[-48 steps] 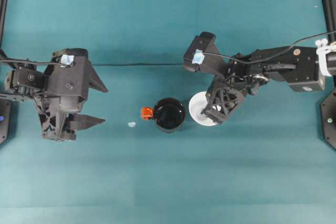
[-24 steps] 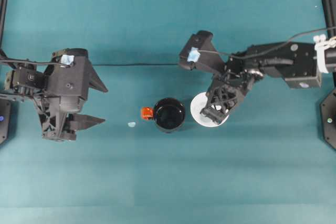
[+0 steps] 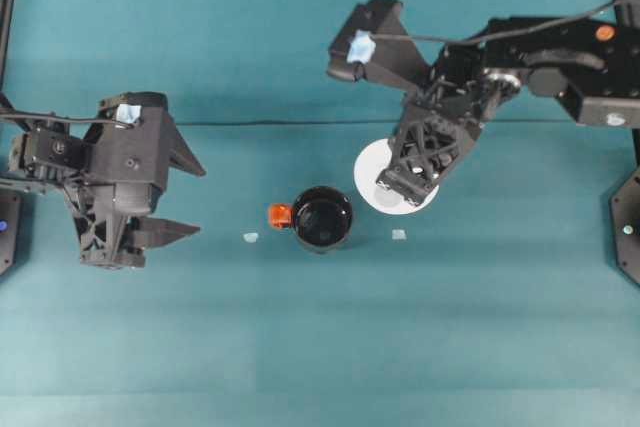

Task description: Put the paper cup into the moved red handle cup holder.

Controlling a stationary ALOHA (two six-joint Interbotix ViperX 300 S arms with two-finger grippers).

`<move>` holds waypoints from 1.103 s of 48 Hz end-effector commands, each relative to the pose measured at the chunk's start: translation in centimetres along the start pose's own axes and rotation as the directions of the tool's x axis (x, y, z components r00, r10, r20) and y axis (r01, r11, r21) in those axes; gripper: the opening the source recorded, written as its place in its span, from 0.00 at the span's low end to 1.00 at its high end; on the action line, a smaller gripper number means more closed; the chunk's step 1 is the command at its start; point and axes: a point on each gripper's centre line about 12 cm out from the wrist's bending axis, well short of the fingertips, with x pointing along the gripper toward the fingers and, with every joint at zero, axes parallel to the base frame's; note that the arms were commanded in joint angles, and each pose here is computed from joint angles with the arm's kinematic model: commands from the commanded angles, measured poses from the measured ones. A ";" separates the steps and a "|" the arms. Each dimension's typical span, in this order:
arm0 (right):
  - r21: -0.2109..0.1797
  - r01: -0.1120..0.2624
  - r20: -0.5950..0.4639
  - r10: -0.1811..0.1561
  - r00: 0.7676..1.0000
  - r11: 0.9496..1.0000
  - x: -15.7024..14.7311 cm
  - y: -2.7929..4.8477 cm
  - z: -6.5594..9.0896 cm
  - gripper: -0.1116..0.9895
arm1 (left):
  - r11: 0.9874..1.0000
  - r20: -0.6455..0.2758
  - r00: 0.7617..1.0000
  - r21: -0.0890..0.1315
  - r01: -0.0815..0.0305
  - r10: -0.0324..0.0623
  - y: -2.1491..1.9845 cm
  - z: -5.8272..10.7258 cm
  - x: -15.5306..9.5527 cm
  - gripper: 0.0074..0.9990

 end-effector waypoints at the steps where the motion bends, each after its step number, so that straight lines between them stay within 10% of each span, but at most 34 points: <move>1: -0.033 -0.030 0.076 0.033 0.997 0.999 -2.7 1.11 1.1 0.00 | 1.000 0.020 1.000 0.003 0.000 0.000 -0.04 0.5 -0.3 0.88; 33: -0.076 -0.034 0.058 0.038 0.998 0.997 2.9 4.01 3.9 0.00 | 1.000 0.018 1.000 -0.001 0.001 -0.001 -0.05 0.5 -0.3 0.88; 53: -0.097 0.026 0.033 -0.023 0.999 0.995 6.2 3.29 4.0 0.00 | 1.000 0.018 1.000 0.000 0.000 0.000 -0.04 0.5 -0.3 0.88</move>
